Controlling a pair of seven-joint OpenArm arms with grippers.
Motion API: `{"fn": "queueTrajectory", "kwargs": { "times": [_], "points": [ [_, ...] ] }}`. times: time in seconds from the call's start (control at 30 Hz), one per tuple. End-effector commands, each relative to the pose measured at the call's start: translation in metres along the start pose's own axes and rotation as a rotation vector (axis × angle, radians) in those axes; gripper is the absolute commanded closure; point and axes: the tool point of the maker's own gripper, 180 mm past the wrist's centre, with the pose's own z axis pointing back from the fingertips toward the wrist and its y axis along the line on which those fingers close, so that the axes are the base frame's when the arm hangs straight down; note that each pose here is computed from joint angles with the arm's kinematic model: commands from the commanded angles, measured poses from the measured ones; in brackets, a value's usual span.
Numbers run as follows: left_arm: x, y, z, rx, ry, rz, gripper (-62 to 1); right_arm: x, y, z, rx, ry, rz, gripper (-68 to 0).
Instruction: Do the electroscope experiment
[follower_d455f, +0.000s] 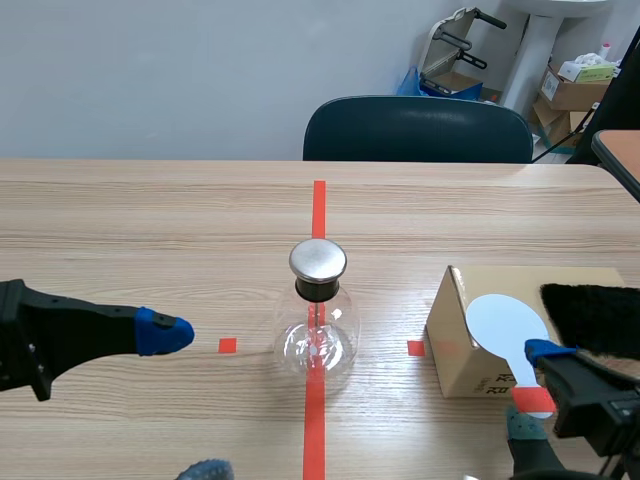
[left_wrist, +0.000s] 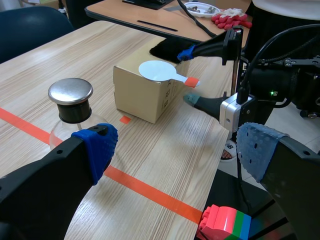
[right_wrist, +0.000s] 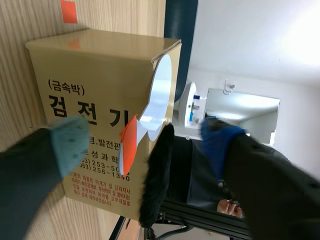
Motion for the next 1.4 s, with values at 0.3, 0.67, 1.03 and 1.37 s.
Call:
{"fn": "queueTrajectory", "kwargs": {
  "times": [0.3,0.67,1.03,1.37],
  "points": [
    [0.0061,-0.0025,-0.0021,-0.002,-0.027,0.011,-51.4,-0.0051,-0.0073,-0.0006,-0.024,0.01,0.014,-2.8],
    [0.0061,-0.0025,-0.0021,-0.002,-0.027,0.011,-51.4,-0.0055,-0.0073,-0.0006,-0.024,0.012,0.014,-1.3],
    [0.0055,-0.0025,-0.0021,-0.002,-0.024,0.011,-51.4,-0.0058,-0.0073,-0.0006,-0.024,0.014,0.014,-1.3],
    [0.0031,-0.0025,-0.0021,-0.002,-0.011,0.011,-51.4,-0.0056,-0.0071,-0.0006,-0.023,0.013,0.014,-1.3]
  ]
}}
